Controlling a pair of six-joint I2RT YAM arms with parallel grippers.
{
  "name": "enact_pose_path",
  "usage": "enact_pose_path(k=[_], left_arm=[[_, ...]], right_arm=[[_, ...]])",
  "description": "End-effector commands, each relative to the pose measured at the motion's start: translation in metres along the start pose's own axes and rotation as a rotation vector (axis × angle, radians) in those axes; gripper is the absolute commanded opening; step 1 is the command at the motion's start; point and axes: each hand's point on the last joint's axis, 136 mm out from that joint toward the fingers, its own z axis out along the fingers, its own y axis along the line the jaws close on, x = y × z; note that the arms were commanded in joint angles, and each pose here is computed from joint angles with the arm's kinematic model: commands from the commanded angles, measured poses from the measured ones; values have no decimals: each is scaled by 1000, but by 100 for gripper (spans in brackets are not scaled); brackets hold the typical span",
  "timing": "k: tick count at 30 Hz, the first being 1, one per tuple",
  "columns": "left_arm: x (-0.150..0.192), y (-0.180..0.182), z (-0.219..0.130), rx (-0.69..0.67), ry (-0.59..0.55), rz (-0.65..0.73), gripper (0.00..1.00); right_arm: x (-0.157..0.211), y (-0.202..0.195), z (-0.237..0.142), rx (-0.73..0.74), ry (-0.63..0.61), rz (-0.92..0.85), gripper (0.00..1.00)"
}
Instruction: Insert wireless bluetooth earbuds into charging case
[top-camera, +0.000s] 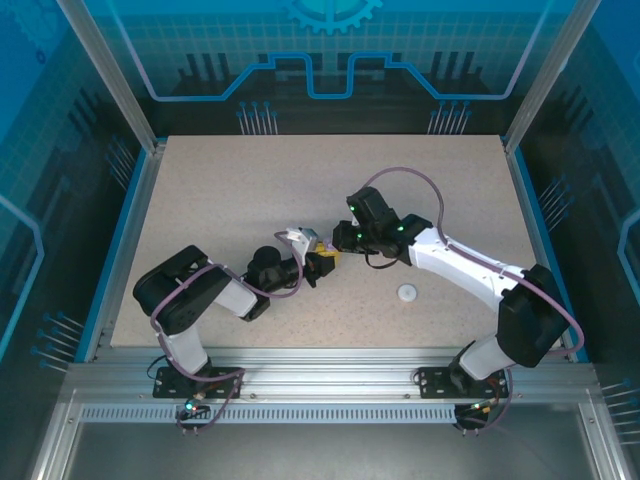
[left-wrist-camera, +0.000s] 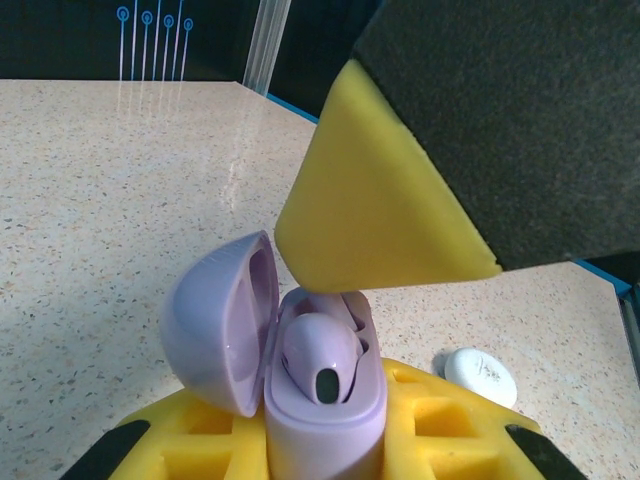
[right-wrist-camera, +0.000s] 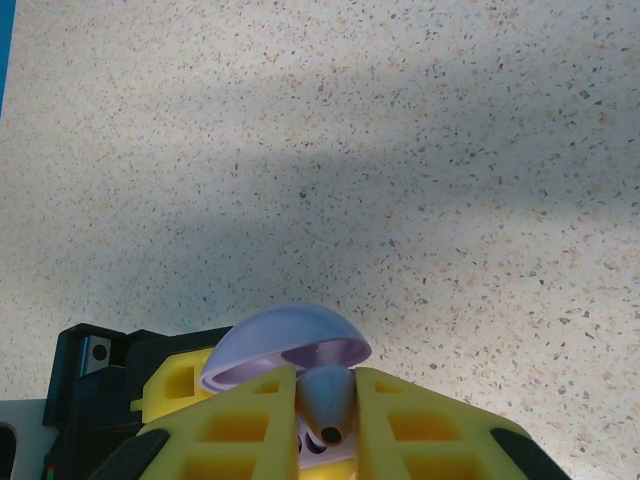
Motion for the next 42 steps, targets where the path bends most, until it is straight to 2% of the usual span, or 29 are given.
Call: enact_pose_path(k=[1, 42], left_arm=[[-37, -5, 1, 1, -115, 35, 10], [-54, -24, -6, 65, -145, 121, 10]], right_arm=[[11, -1, -4, 2, 23, -17, 18], [18, 1, -7, -83, 77, -96, 21]])
